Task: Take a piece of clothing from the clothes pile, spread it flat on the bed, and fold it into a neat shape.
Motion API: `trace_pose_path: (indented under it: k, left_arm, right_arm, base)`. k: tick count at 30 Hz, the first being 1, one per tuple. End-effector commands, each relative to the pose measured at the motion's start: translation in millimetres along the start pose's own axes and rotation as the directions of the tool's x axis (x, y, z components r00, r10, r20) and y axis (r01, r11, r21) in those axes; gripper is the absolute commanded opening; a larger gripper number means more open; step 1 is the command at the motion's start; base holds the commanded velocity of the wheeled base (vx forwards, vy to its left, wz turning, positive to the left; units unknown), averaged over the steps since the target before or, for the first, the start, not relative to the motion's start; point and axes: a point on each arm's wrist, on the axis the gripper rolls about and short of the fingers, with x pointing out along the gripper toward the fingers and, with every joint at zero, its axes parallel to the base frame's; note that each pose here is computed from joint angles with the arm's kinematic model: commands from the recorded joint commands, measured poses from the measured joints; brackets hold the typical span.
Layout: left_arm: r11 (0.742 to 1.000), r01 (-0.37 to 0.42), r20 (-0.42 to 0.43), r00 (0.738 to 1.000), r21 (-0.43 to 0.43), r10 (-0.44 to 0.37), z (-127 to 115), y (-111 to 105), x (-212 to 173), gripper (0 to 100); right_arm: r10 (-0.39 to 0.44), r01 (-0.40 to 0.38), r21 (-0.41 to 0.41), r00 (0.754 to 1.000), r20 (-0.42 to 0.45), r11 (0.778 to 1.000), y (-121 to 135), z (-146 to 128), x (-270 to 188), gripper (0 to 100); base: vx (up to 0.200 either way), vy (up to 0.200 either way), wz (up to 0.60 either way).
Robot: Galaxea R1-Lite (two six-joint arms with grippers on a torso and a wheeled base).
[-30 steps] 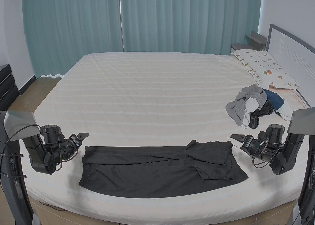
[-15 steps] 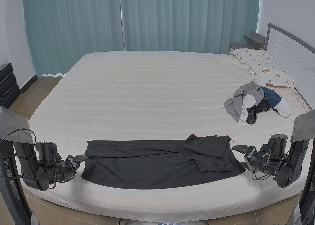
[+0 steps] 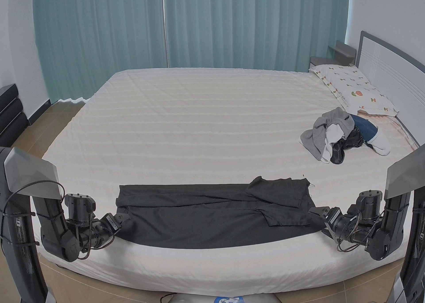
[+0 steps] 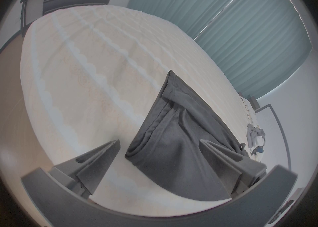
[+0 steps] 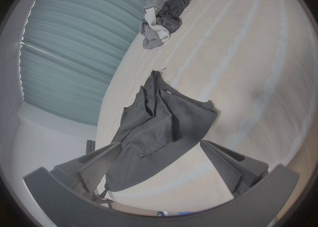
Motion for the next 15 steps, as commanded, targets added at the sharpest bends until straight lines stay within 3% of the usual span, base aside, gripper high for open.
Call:
trace_pose_path:
  k: [1, 4, 5, 15]
  left_arm:
    - [1.0, -0.019, 0.012, 1.0, 0.021, 0.019, -6, -5, 17, 100]
    - [0.999, -0.025, 0.013, 1.0, 0.026, 0.025, -8, -5, 19, 100]
    - [0.999, -0.026, 0.012, 1.0, 0.028, 0.026, -8, -5, 19, 0]
    - [0.993, -0.114, 0.053, 0.992, 0.028, 0.112, -17, 3, 16, 0]
  right_arm:
    - [-0.011, 0.011, 0.003, 1.0, -0.009, 1.0, -2, -3, 2, 100]
    - [-0.026, 0.026, 0.001, 1.0, 0.012, 1.0, -3, -2, 2, 100]
    - [-0.03, 0.03, 0.0, 0.999, 0.015, 1.0, -3, -2, 2, 100]
    - [-0.044, 0.044, 0.0, 0.999, 0.016, 0.999, -4, -4, 2, 100]
  base:
    - [0.0, 0.0, 0.0]
    - [0.0, 0.0, 0.0]
    - [0.0, 0.0, 0.0]
    - [0.0, 0.0, 0.0]
